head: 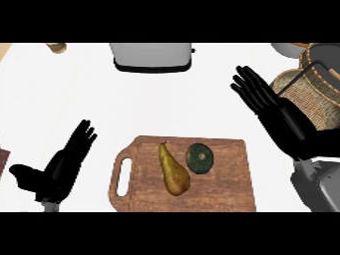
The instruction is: Pick the pear from the cutting board and place it in the tiered basket
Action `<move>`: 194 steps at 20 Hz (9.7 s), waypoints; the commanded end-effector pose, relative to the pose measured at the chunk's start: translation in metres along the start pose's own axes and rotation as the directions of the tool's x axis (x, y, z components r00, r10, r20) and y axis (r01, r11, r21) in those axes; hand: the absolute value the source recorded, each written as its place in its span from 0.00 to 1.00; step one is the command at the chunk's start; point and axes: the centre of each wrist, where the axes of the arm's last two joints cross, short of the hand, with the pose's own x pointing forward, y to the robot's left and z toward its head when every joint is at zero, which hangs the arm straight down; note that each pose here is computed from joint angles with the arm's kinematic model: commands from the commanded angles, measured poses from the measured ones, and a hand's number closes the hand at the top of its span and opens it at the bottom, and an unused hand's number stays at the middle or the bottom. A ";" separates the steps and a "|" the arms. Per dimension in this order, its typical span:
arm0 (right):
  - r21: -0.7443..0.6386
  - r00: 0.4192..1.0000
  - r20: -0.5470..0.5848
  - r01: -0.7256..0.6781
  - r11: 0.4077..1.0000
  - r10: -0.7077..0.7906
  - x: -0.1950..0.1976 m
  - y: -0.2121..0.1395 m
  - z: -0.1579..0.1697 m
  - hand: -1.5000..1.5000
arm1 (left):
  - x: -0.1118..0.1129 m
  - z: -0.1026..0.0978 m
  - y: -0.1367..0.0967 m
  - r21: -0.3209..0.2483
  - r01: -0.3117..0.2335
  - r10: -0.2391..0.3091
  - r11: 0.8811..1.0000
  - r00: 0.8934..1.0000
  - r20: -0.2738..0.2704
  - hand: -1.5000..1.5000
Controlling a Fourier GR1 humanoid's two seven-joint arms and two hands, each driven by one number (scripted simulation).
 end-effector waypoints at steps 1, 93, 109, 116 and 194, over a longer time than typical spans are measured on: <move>0.054 0.999 0.038 0.028 0.998 -0.031 -0.001 -0.010 -0.022 1.00 | 0.011 -0.011 -0.003 0.030 0.029 -0.031 0.999 0.999 0.040 0.50; 0.558 0.097 0.461 -0.804 -0.203 0.882 0.040 0.139 -0.048 0.00 | 0.056 -0.056 -0.062 0.176 0.239 -0.272 0.955 0.941 0.201 0.50; 0.589 0.160 0.495 -0.784 -0.194 0.854 0.010 0.142 -0.059 0.00 | 0.070 -0.050 -0.061 0.185 0.249 -0.284 0.951 0.938 0.196 0.50; 0.613 0.141 0.483 -0.760 -0.218 0.864 -0.006 0.150 -0.038 0.00 | 0.050 -0.042 -0.077 0.180 0.234 -0.269 0.955 0.940 0.207 0.50; 0.117 0.268 -0.129 -0.952 0.283 0.955 0.239 -0.175 0.160 1.00 | 0.061 -0.048 -0.070 0.186 0.244 -0.279 0.952 0.940 0.198 0.50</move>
